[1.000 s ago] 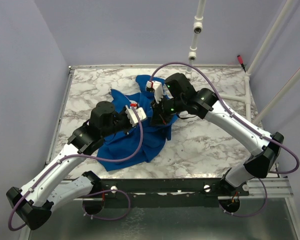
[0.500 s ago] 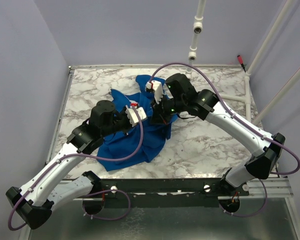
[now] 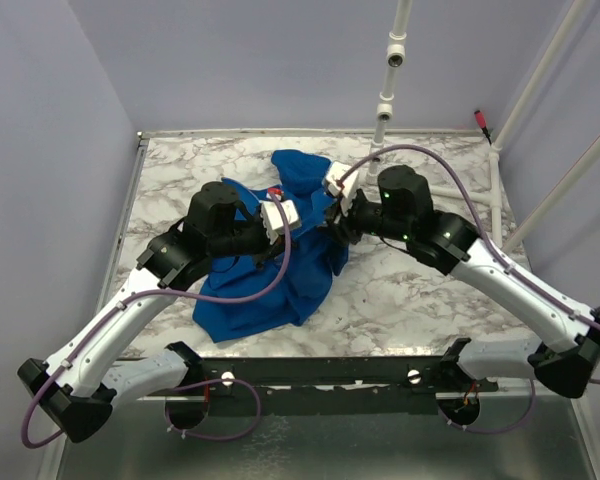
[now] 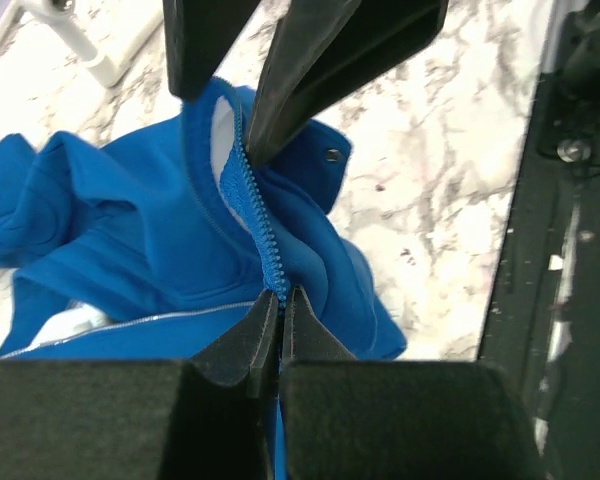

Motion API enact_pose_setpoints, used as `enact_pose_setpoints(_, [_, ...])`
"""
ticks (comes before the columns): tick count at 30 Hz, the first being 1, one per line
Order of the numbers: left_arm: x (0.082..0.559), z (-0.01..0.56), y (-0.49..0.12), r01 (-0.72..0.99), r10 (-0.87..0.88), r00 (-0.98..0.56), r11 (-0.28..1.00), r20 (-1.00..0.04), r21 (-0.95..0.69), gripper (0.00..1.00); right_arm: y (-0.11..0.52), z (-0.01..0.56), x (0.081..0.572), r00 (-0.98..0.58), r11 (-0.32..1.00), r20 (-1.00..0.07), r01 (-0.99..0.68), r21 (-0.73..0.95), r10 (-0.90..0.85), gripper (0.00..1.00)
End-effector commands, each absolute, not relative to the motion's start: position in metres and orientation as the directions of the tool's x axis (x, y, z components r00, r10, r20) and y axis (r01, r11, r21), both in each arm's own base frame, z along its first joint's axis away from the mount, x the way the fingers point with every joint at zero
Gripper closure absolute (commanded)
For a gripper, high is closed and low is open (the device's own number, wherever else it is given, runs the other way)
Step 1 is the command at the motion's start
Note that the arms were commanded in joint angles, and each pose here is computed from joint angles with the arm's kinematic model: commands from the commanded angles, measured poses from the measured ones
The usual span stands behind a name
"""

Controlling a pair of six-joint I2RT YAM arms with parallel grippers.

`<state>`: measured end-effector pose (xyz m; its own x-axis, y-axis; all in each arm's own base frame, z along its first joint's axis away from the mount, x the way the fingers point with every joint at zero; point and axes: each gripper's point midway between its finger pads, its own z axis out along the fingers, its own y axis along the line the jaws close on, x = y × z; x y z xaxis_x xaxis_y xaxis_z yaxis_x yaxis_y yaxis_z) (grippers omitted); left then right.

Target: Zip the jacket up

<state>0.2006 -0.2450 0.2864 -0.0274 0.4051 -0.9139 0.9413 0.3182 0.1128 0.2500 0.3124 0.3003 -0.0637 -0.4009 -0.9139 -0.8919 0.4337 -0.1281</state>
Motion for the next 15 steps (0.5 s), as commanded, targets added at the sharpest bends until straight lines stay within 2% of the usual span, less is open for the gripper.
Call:
enact_pose_setpoints(1, [0.176, 0.308, -0.257, 0.973, 0.329, -0.085, 0.23, -0.94, -0.007, 1.0, 0.303, 0.34, 0.233, 0.206, 0.329, -0.925, -0.891, -0.312, -0.319, 0.5])
enact_pose_setpoints(2, [0.175, 0.311, -0.258, 0.974, 0.321, -0.087, 0.227, -0.943, -0.013, 1.0, 0.302, 0.343, 0.221, 0.229, 0.279, -0.927, -0.908, -0.314, -0.297, 0.44])
enact_pose_setpoints(3, [0.174, 0.312, -0.26, 0.975, 0.311, -0.094, 0.223, -0.946, -0.023, 1.0, 0.302, 0.346, 0.212, 0.243, 0.234, -0.93, -0.922, -0.31, -0.276, 0.34])
enact_pose_setpoints(5, [0.171, 0.317, -0.263, 0.976, 0.287, -0.107, 0.213, -0.952, -0.046, 1.0, 0.301, 0.355, 0.201, 0.248, 0.171, -0.943, -0.942, -0.288, -0.221, 0.03])
enact_pose_setpoints(10, [0.165, 0.326, -0.266, 0.98, 0.256, -0.112, 0.189, -0.96, -0.064, 1.0, 0.322, 0.371, 0.185, 0.25, 0.015, -0.966, -0.968, -0.252, -0.066, 0.0])
enact_pose_setpoints(15, [0.169, 0.341, -0.266, 0.976, 0.223, -0.094, 0.213, -0.97, -0.045, 1.0, 0.343, 0.347, 0.181, 0.208, -0.102, -0.978, -0.973, -0.206, -0.007, 0.0])
